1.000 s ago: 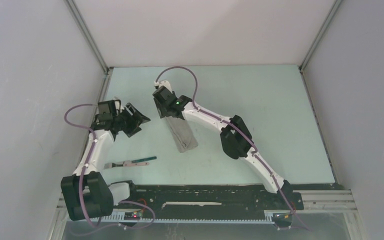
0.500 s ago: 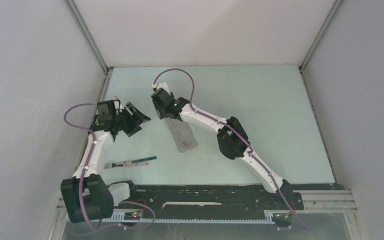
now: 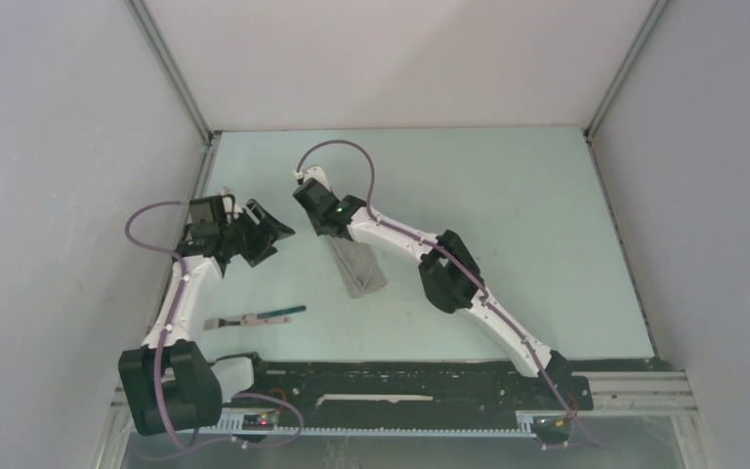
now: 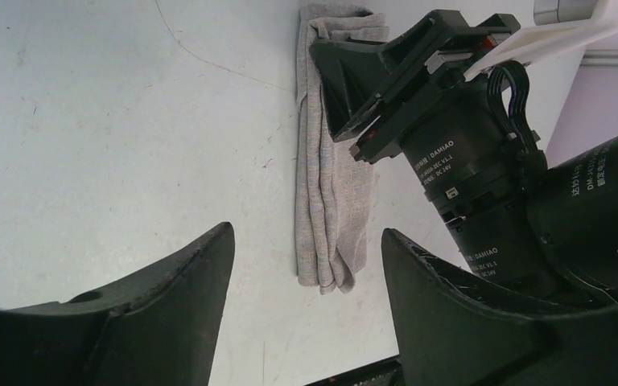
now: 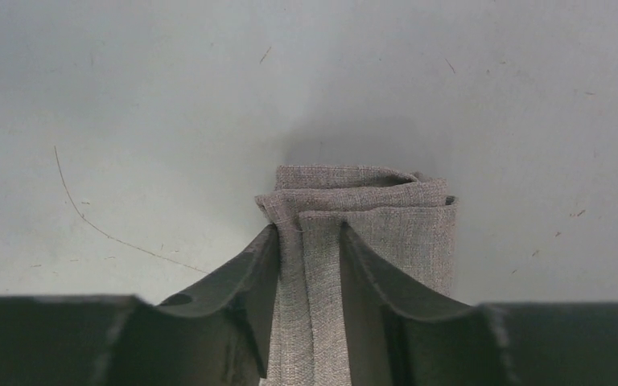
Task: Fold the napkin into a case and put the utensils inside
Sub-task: Stuff the top corner of the smaller-rectangle-folded napkin at the center of the board.
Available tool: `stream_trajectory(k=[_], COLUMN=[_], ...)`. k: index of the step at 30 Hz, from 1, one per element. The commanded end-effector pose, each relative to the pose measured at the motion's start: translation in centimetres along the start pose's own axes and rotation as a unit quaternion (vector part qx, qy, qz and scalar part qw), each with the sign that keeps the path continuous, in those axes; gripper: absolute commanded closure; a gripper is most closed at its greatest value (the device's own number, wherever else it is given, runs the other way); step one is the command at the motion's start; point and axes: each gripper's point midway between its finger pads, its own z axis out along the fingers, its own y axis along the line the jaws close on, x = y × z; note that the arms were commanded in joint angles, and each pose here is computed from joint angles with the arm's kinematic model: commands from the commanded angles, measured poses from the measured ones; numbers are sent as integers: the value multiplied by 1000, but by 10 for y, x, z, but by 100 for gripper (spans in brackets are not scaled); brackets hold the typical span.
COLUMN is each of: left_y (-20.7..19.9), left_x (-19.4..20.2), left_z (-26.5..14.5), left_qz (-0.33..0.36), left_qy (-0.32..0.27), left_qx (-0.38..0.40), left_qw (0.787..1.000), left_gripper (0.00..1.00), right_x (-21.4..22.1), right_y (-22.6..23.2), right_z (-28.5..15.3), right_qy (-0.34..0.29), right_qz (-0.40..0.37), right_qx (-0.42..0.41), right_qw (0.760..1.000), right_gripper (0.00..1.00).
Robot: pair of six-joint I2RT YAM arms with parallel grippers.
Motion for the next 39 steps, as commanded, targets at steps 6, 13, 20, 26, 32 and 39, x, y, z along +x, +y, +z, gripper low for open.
stream_trajectory(k=[6,13,20,26,32,39], left_y=[-7,-10,-8,-10,-27,-29], left_x=[-6,-7,-8,-5,-20,-14], left_z=[-2,-4,-2,17,40,86], left_qz=[18,19,16,6,16,43], left_qy=[-12,-15,-13,34,50,82], left_qx=[22,26,24,33,28,-13], left_qw=[1000,999,999,999,998,996], left_gripper=[27,27,27,17,22,67], right_x=[-24,-28,-51,-58,-52,-54], right_y=[-4,-7,-10,-14,-24,-32], right_z=[-5,-5,-38,-67,-70,-71], right_qy=[-26,-25,-36,-32,-13,-9], right_qz=[10,26,37,56,100,162], right_qx=[-4,-14,-30,-69,-98,-119], right_qw=[1000,999,998,995,990,979], right_gripper=[73,88,100,100,100,100])
